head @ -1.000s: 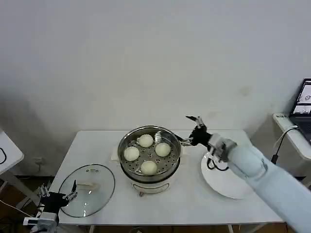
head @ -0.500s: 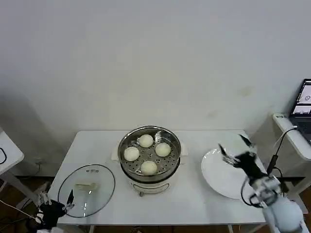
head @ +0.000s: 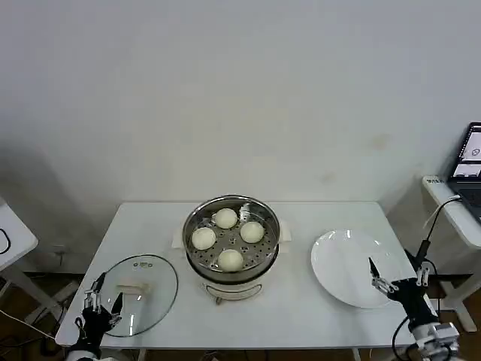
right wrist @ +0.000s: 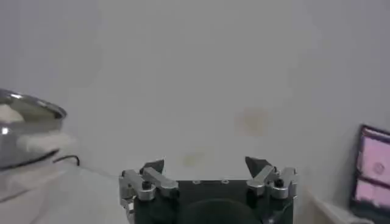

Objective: Take steamed baozi put them in steamer then cover it.

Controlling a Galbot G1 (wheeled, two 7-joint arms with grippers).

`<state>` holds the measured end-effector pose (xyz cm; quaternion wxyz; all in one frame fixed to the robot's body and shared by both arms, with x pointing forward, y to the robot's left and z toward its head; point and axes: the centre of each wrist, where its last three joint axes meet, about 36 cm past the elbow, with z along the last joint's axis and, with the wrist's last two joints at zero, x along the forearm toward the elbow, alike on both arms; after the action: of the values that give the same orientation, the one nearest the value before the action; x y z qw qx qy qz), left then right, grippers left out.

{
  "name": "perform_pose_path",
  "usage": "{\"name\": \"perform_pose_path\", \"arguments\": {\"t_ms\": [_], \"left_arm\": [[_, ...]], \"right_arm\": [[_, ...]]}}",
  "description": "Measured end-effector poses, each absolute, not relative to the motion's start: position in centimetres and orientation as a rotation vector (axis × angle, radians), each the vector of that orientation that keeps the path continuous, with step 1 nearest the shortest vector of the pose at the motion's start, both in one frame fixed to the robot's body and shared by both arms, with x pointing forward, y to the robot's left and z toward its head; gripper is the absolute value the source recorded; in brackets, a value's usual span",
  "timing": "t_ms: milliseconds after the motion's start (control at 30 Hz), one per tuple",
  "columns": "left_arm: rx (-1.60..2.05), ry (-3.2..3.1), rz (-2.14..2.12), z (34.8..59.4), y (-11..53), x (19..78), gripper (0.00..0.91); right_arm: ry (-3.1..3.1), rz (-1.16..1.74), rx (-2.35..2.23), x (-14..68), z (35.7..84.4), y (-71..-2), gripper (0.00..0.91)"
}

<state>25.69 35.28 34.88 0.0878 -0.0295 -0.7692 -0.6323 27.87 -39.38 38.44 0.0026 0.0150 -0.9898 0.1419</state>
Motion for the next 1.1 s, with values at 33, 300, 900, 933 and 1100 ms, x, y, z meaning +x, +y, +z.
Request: {"name": "perform_pose_path", "arguments": {"t_ms": [33,300,900,933,1100], "left_arm": [[-0.096,-2.276,-1.897,34.6,35.3,25.7,0.907],[-0.150,-2.204,-1.971,33.3,35.4,26.1,0.907],[-0.195,-2.108,-2.046,30.7,36.6,28.5,0.907],[-0.193,-2.106,-2.049,30.6,36.6,28.7,0.907],[-0.193,-2.090,-2.056,30.0,37.1,29.5,0.907]], "right_arm": [[-3.102,0.444,0.041,27.6,38.4,-39.4,0.907],[-3.086,0.429,-0.001,26.2,37.6,-39.6,0.907],[-3.064,0.395,-0.002,24.3,36.5,-38.5,0.907],[-3.063,0.394,-0.001,24.2,36.4,-38.5,0.907],[-3.061,0.387,0.013,23.9,36.2,-37.9,0.907]]}}
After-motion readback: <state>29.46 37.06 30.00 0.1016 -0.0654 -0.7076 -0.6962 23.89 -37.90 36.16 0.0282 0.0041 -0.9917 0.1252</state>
